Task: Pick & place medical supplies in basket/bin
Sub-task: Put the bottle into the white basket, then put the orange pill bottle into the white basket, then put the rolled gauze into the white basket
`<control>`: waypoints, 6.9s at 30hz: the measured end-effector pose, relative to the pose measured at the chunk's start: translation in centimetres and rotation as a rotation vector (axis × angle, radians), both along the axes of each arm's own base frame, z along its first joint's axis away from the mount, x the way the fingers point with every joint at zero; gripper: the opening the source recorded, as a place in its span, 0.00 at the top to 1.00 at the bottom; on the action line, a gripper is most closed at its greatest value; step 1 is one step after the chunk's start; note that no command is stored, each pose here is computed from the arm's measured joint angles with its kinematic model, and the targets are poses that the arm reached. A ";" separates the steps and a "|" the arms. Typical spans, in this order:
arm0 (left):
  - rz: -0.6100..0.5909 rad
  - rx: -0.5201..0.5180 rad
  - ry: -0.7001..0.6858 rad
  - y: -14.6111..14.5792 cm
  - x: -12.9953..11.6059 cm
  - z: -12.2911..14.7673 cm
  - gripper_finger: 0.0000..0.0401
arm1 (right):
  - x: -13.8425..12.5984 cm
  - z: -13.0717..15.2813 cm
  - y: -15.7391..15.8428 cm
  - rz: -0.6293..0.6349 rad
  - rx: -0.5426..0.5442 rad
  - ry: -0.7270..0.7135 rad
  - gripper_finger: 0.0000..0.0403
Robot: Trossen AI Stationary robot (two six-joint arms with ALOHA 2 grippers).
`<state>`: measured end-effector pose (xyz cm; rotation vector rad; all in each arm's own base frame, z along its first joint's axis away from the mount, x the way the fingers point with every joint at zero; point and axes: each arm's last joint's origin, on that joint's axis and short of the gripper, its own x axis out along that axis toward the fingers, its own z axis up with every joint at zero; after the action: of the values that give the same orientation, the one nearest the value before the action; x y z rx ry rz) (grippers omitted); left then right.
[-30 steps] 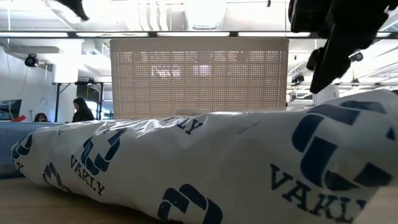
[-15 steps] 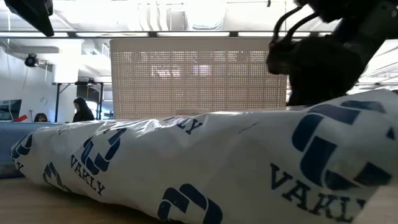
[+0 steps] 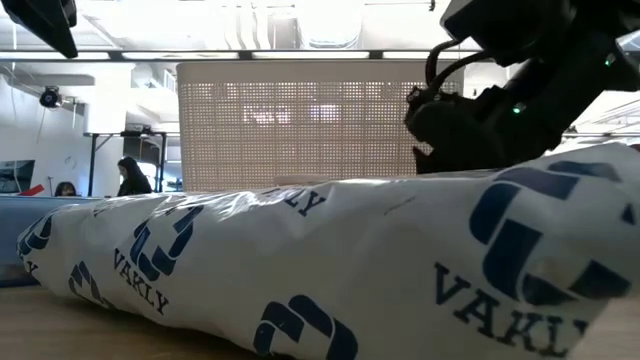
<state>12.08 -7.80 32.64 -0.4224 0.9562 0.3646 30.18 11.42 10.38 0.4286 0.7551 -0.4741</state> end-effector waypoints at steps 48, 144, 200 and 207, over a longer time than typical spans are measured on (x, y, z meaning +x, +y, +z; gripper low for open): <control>0.166 -0.088 0.023 -3.4 3.2 -2.4 0.40 | 1.0 26.1 -14.4 0.152 -0.301 -0.022 0.11; -0.313 0.174 -0.155 -1.2 22.7 -16.5 0.40 | -13.8 12.8 0.5 0.111 -0.010 0.102 0.18; 0.009 0.272 -0.146 6.7 11.2 8.6 0.23 | -5.9 9.1 5.5 0.318 -0.027 -0.136 0.18; -0.022 0.236 -0.246 1.9 6.5 8.0 0.23 | -1.5 4.7 5.1 0.227 -0.063 -0.020 0.18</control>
<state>18.59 -5.93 40.63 -0.2343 0.6684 0.3912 28.69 16.50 15.09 0.2843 0.7569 -0.2791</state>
